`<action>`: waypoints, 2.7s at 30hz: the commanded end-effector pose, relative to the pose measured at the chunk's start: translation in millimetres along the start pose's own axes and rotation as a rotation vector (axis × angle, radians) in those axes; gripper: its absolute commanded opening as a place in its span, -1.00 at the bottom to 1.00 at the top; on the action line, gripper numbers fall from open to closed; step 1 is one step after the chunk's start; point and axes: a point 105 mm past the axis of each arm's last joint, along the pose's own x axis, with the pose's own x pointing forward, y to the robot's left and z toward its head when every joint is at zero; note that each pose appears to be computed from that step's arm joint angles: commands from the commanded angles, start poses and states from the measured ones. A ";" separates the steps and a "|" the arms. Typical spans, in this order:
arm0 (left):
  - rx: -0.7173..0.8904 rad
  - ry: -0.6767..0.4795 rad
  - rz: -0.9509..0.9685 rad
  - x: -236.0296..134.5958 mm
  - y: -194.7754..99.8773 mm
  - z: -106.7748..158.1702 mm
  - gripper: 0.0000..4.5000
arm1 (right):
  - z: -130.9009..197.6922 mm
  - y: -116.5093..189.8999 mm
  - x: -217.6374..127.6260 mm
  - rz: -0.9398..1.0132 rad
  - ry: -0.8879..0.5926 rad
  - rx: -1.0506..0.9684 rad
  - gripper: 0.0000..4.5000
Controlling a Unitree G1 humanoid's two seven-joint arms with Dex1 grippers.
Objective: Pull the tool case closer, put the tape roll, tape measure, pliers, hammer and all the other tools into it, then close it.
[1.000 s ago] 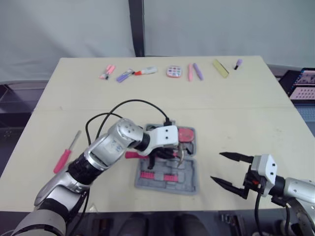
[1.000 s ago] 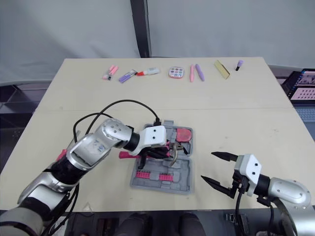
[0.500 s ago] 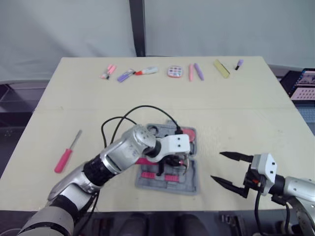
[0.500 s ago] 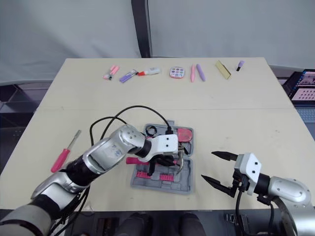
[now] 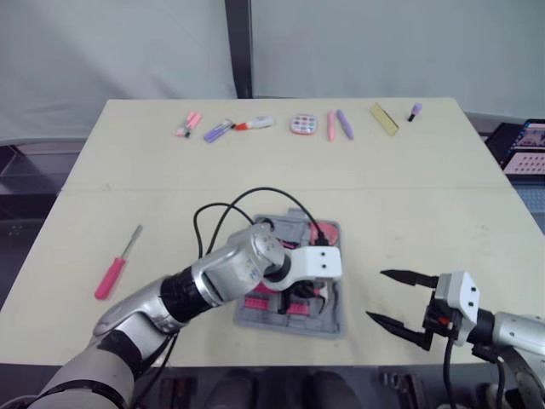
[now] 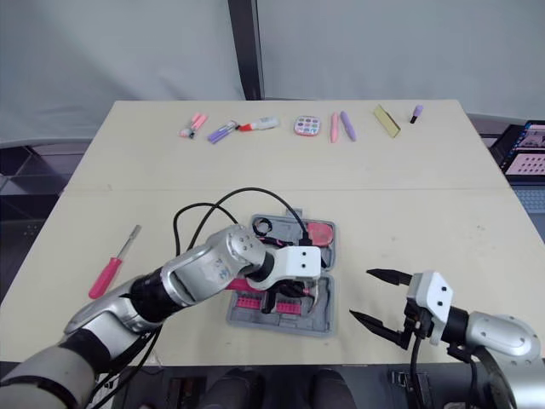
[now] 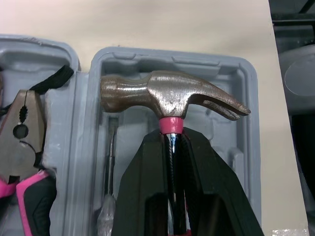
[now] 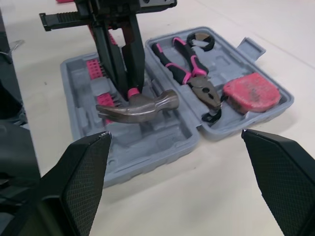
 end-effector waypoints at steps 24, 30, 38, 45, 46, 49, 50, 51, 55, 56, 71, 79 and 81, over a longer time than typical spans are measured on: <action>0.099 0.009 0.012 14.6 4.3 15.3 -0.97 | -0.2 7.6 -24.1 0.017 0.057 -0.044 1.00; 0.108 0.012 0.004 17.3 2.8 16.6 -0.97 | 0.7 8.9 -22.9 0.007 0.052 -0.041 1.00; 0.113 0.022 0.012 19.2 7.0 17.1 -0.97 | 1.1 9.7 -22.3 -0.005 0.050 -0.037 1.00; 0.110 0.022 0.005 20.7 5.4 16.7 -0.97 | 1.7 9.0 -21.4 -0.009 0.048 -0.037 1.00; 0.109 0.023 0.003 21.0 5.4 16.6 -0.97 | 1.9 8.7 -21.1 -0.010 0.047 -0.037 1.00; 0.106 0.026 0.003 22.4 5.5 15.2 -0.97 | 2.2 8.0 -20.8 -0.015 0.045 -0.038 1.00; 0.105 0.028 0.003 23.0 5.6 14.5 -0.97 | 2.0 8.0 -20.9 -0.016 0.046 -0.038 1.00; 0.103 0.030 0.002 23.5 5.9 13.8 -0.97 | 2.1 7.8 -20.8 -0.017 0.046 -0.038 1.00; 0.097 0.037 0.001 26.3 5.6 10.6 -0.97 | 2.5 7.4 -20.5 -0.021 0.045 -0.039 1.00; 0.097 0.039 0.000 26.8 5.3 10.1 -0.97 | 2.5 7.4 -20.6 -0.022 0.045 -0.040 1.00; 0.055 0.048 -0.020 28.6 5.0 8.1 -0.57 | 1.7 9.2 -20.7 -0.030 0.044 -0.038 1.00; -0.097 -0.021 -0.096 -0.7 0.3 25.3 0.70 | 0.9 7.7 -18.4 -0.026 0.037 -0.037 1.00; -0.115 -0.049 -0.098 -6.6 0.8 30.0 0.70 | 0.8 7.2 -17.8 -0.025 0.036 -0.038 1.00</action>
